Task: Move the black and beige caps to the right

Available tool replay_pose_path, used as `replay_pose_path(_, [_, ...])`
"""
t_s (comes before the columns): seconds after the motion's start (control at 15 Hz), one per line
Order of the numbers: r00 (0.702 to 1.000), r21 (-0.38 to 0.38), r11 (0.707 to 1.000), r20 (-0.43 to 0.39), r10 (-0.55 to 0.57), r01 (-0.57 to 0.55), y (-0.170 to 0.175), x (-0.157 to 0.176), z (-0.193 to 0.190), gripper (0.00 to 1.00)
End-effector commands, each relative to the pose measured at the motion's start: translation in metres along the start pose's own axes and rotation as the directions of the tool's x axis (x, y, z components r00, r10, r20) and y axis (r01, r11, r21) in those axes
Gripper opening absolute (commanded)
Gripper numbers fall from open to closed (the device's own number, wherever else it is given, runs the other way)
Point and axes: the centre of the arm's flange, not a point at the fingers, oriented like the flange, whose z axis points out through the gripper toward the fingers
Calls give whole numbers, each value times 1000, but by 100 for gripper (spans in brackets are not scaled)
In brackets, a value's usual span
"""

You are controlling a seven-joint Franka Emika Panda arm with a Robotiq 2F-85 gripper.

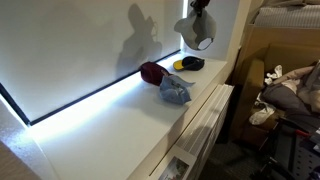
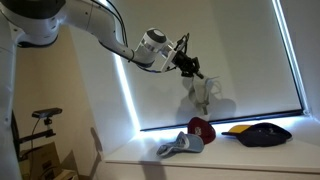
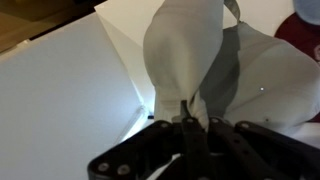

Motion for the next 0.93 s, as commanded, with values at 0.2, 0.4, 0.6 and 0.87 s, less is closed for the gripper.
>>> replay_pose_path(0.2, [973, -82, 987, -201, 117, -135, 3, -51, 52, 29])
replay_pose_path(0.4, [952, -41, 998, -302, -48, 37, -70, -86, 53, 44])
replay_pose_path(0.6, [915, -55, 971, -326, -238, 233, -148, -116, 62, 65])
replay_pose_path(0.87, [836, 44, 894, -378, -399, 446, -233, -158, 70, 94])
